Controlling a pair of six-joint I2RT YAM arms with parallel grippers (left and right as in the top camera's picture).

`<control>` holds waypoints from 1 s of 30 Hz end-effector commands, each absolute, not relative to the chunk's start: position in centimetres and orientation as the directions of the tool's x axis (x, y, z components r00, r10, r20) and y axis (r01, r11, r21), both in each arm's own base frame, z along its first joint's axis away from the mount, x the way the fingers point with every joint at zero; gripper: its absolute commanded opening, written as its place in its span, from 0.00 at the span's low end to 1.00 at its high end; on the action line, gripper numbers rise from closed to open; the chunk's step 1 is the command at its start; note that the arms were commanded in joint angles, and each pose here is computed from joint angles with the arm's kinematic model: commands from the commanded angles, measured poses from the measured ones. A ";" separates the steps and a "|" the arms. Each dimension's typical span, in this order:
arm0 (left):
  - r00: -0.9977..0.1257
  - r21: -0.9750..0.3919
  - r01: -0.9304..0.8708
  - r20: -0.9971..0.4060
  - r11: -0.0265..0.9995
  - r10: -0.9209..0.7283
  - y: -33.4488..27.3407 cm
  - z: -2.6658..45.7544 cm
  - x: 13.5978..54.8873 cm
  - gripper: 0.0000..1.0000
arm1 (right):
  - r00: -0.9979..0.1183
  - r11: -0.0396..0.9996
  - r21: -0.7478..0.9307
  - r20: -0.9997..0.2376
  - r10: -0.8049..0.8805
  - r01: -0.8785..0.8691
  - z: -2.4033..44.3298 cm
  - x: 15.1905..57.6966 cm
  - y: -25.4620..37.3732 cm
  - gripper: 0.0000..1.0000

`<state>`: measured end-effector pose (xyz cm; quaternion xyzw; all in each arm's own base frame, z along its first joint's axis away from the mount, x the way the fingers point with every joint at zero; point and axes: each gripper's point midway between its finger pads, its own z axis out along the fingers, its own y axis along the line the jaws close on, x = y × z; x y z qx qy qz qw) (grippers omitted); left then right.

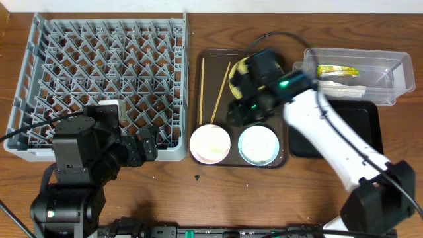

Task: Sort waste into correct bins and load items into the dishwasher
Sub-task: 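Grasp the white cup on the tray with the right gripper and lift, then hand the white cup from the right gripper to the left gripper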

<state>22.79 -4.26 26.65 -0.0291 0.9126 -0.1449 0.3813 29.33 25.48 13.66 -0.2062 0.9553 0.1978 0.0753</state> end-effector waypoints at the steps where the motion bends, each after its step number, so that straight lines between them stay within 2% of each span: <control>1: -0.697 -0.298 0.065 -0.696 0.952 -0.170 -4.5 27.4 22.8 0.94 | -0.888 0.871 0.198 -0.204 -0.413 -0.451 11.1 29.1 25.5 0.41; 6: -0.698 -0.298 0.065 -0.695 0.952 -0.170 -4.5 27.4 22.8 0.94 | -0.887 0.887 0.091 -0.156 -0.435 -0.452 7.7 29.0 26.0 0.40; 10: -0.703 -0.298 0.062 -0.690 0.953 -0.170 -4.5 27.2 22.7 0.94 | -0.902 0.899 0.088 -0.102 -0.420 -0.428 5.6 28.5 26.3 0.20; 14: -0.707 -0.298 0.061 -0.686 0.953 -0.170 -4.5 27.1 22.6 0.94 | -0.905 0.898 0.120 -0.101 -0.414 -0.424 5.9 28.4 26.6 0.01; 19: -0.704 -0.299 0.062 -0.689 0.952 -0.171 -4.5 27.2 22.7 0.94 | -0.907 0.901 0.136 -0.163 -0.389 -0.411 8.8 29.0 26.0 0.01; 27: -0.688 -0.405 0.013 -0.667 0.914 -0.286 -5.0 28.0 23.2 0.94 | -0.886 0.911 0.196 -0.377 -0.271 -0.362 17.0 31.8 22.4 0.01; 29: -0.693 -0.484 0.083 -0.656 0.871 -0.299 -6.8 29.0 23.3 0.94 | -0.851 0.867 0.257 -0.438 -0.291 -0.428 19.1 32.2 22.4 0.01; 30: -0.703 -0.573 0.194 -0.647 0.796 -0.295 -9.2 30.6 23.2 0.94 | -0.783 0.754 0.345 -0.518 -0.344 -0.559 21.5 31.9 23.6 0.01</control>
